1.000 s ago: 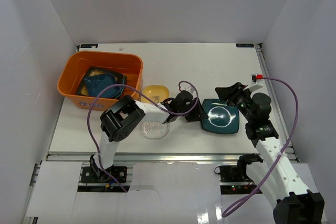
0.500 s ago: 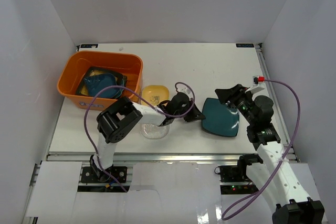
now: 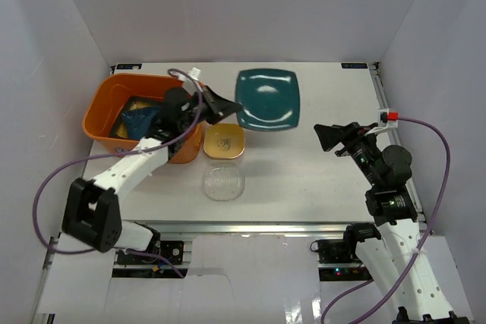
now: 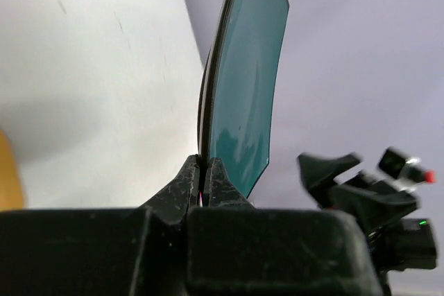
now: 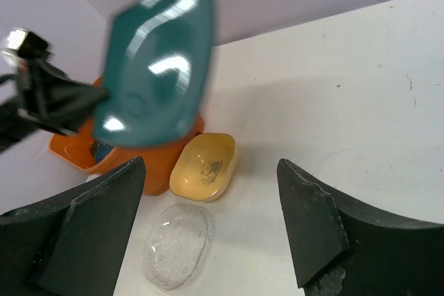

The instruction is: Place the plates into the plastic bin on the countertop

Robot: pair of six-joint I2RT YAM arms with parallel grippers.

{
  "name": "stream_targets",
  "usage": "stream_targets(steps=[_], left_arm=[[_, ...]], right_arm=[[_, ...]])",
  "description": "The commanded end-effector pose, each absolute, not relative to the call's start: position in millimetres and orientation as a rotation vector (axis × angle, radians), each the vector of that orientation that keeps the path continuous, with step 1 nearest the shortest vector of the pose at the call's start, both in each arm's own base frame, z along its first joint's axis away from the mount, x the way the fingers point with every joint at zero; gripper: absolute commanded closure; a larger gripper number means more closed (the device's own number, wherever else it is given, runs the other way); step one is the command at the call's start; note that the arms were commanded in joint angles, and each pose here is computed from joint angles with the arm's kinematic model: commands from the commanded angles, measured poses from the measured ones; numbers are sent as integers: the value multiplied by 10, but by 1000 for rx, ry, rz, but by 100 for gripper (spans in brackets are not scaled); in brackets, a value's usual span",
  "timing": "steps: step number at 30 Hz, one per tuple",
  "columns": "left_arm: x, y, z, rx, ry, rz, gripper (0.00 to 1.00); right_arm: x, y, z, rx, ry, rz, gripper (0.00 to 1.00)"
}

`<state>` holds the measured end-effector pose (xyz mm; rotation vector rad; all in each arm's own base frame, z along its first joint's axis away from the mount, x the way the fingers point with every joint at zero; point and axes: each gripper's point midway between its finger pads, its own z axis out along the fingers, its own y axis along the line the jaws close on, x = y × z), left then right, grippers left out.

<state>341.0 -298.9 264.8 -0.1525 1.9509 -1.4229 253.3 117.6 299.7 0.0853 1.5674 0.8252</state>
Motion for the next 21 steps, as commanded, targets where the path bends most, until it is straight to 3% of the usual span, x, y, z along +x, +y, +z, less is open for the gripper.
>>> stream_targets(steps=[1,8,14,21], left_arm=[[3385,-2220,3505,-160,1702,-1378,100],[3499,-419,3391,-572,1636,-868,100],[3518,201,3029,-768,1631,-546,100],[3800,324,2591,-841,1720,-526,100]], right_arm=[[2554,1222,2978,59,1565,844,18],[2629,1338,2639,41,1651,896,17],[2699,1405,2459,13,1712,909,17],[2779,1491,2161,13,1784,943,17]])
